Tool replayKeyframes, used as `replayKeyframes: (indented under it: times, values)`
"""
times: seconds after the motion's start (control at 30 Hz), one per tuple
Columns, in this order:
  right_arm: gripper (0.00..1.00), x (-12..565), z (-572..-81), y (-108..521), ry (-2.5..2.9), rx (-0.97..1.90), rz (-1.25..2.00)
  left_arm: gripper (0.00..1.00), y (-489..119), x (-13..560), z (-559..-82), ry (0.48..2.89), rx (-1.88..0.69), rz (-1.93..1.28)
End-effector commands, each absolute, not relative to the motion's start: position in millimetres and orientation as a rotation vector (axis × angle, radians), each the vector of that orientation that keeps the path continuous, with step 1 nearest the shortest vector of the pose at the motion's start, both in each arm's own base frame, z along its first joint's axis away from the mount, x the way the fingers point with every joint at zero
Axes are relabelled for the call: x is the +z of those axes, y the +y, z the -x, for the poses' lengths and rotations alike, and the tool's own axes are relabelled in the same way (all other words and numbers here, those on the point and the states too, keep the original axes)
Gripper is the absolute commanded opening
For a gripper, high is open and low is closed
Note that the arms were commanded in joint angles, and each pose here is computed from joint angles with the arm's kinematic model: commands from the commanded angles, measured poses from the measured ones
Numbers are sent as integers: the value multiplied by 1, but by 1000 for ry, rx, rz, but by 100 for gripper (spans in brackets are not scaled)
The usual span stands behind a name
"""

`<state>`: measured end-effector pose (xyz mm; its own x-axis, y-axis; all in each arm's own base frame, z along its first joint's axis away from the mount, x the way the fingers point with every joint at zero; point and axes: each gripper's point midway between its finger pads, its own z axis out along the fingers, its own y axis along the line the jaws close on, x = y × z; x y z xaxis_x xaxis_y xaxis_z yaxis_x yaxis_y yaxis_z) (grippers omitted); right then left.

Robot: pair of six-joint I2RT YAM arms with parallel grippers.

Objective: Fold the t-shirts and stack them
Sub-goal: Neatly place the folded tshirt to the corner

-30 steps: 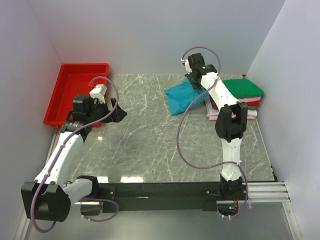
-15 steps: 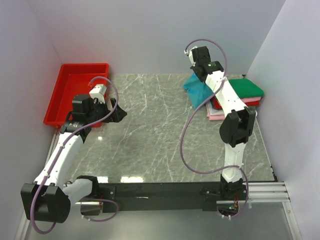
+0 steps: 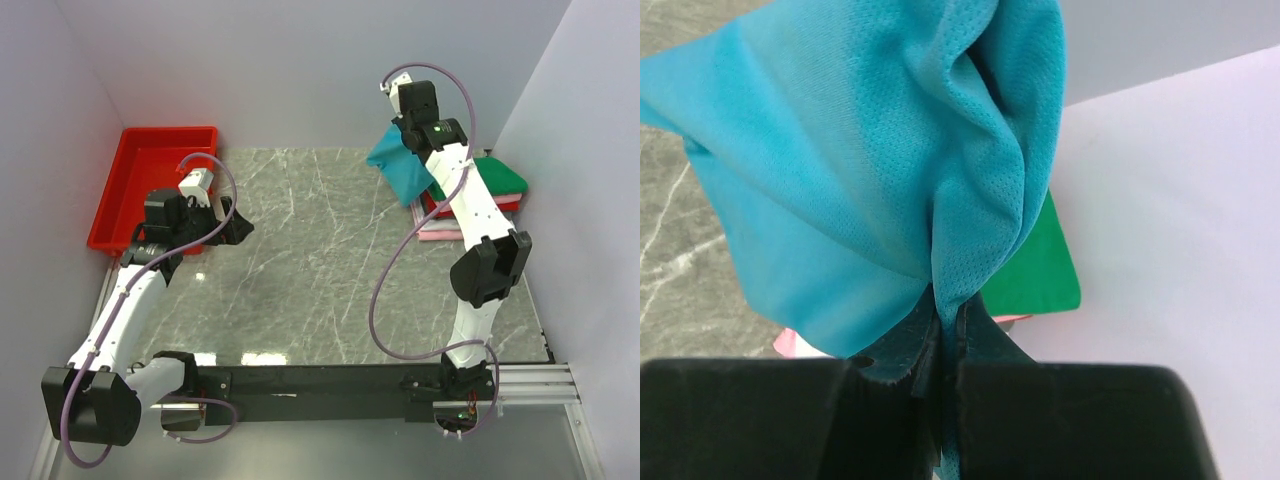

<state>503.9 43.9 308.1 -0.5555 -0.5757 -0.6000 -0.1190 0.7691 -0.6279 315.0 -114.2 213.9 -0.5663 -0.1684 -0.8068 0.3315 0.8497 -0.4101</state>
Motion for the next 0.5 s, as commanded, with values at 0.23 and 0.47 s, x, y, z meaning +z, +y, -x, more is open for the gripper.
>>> replayKeyframes:
  times: [0.23,0.47]
  values:
    - [0,368,-474,27,1991,-690,435,99,-117,224,-314,2018,-667,-171]
    - [0,385,-460,16,1972,-690,409,99,-116,223,-315,2023,-662,-168]
